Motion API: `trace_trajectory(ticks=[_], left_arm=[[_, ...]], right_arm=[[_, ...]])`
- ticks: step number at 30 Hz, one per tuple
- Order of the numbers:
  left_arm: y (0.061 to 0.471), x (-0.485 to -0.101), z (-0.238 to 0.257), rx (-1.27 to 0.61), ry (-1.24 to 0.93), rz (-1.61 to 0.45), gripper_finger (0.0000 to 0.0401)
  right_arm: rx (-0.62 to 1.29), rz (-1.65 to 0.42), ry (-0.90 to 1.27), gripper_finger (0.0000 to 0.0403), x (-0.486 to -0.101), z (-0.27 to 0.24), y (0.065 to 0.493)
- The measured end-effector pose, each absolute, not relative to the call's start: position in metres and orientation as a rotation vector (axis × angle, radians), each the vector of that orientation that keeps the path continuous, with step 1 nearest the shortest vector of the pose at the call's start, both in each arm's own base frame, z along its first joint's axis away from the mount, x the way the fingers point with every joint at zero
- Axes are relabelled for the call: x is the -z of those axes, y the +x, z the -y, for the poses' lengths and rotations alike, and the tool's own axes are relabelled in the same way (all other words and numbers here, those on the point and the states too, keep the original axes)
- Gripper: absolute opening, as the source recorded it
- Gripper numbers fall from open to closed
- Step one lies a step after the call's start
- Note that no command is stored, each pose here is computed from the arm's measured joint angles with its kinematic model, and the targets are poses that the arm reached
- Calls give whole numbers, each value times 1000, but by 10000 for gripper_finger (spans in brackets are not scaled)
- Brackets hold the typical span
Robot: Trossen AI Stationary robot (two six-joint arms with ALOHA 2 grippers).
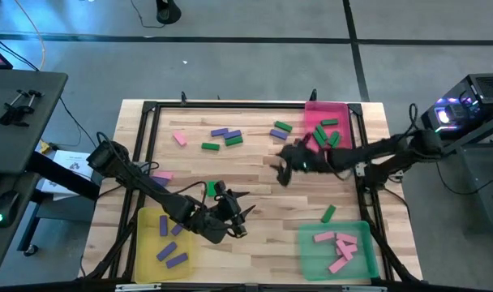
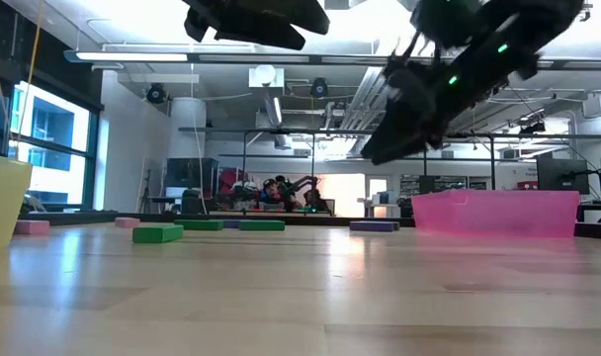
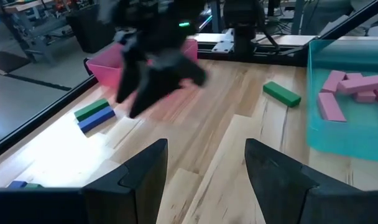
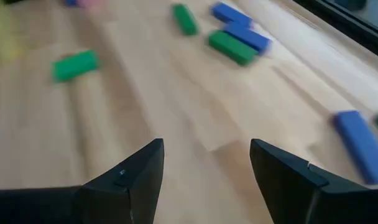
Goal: Sort blocks
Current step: Put the blue block into the yellow bin
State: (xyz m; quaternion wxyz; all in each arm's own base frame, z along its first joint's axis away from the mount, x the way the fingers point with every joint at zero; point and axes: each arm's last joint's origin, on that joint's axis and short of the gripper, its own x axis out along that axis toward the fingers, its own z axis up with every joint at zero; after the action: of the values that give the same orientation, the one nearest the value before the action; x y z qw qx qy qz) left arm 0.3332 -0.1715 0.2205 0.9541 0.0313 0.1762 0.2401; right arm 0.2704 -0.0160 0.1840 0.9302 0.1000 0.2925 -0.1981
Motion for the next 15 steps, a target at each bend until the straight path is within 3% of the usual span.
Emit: trace_trajectory(ticks=[8, 15], left_arm=[[332, -220, 174, -482, 66, -358, 201], [331, -220, 175, -478, 67, -358, 201]], right_arm=[[518, -816, 237, 209, -181, 101, 280], [601, -1054, 296, 209, -152, 144, 294]])
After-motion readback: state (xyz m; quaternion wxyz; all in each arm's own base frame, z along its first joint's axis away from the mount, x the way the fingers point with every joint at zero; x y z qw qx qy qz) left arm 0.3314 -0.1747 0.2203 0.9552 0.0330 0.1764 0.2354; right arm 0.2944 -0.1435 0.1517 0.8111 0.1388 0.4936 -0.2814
